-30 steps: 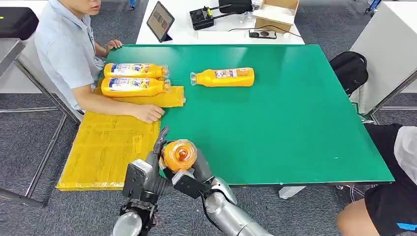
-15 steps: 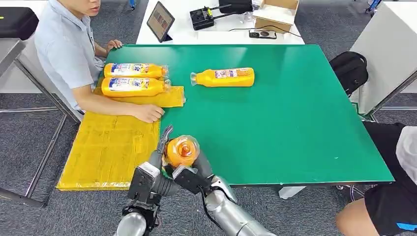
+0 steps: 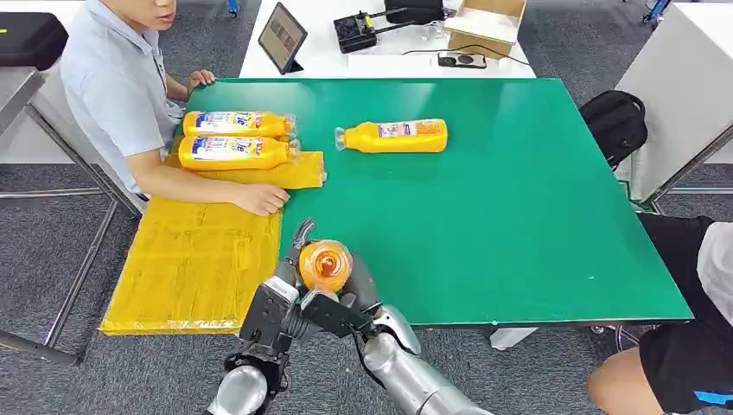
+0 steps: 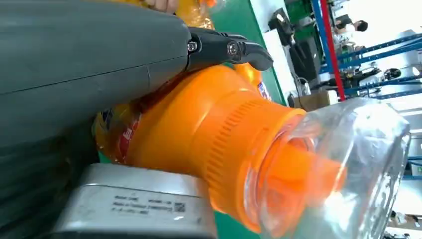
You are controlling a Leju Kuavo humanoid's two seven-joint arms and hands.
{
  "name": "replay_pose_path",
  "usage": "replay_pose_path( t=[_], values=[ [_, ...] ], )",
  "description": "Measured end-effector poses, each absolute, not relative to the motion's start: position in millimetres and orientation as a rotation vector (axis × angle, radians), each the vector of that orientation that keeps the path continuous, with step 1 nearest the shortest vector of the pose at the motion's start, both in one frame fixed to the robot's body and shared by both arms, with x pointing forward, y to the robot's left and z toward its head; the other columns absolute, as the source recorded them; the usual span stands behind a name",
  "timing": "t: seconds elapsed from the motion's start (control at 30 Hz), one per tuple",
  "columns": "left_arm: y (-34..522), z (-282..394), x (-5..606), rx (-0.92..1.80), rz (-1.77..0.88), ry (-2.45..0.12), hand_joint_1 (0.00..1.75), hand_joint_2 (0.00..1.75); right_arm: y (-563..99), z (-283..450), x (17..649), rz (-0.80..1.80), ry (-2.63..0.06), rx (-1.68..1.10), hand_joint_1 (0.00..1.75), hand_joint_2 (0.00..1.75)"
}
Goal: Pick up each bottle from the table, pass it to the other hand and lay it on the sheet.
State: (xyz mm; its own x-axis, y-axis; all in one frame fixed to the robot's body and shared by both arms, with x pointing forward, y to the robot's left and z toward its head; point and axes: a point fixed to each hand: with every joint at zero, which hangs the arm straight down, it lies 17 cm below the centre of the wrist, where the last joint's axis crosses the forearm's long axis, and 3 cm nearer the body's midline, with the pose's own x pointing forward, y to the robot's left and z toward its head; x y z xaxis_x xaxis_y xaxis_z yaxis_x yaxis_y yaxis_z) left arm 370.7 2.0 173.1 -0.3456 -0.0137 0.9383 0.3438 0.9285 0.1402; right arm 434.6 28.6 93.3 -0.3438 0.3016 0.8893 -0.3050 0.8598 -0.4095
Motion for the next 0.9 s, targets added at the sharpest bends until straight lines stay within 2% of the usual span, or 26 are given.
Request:
replay_pose_path(
  t=[0.03,0.57,0.6,0.67,0.8,0.83,0.9],
  values=[
    [1,173,372,-0.244,-0.370,-1.892,1.75,1.75,27,93,436,0.622,-1.821,-0.011,1.75,1.75],
    [-5,178,383,-0.249,-0.363,-1.910,1.75,1.75,14,102,449,0.633,-1.853,-0.091,1.75,1.75],
    [-5,178,383,-0.253,-0.358,-1.908,1.75,1.75,14,102,449,0.632,-1.854,-0.090,1.47,1.75],
    [-6,179,383,-0.258,-0.353,-1.908,1.75,1.75,13,103,449,0.629,-1.855,-0.090,0.00,1.75],
    [-7,179,383,-0.280,-0.335,-1.905,1.75,1.75,14,107,450,0.626,-1.873,-0.081,0.00,1.75],
    [-7,180,383,-0.289,-0.326,-1.904,1.75,1.75,14,109,450,0.620,-1.884,-0.074,0.00,0.00],
    [-6,181,382,-0.306,-0.312,-1.905,1.75,1.75,14,117,449,0.599,-1.916,-0.052,0.00,0.00]
  ],
)
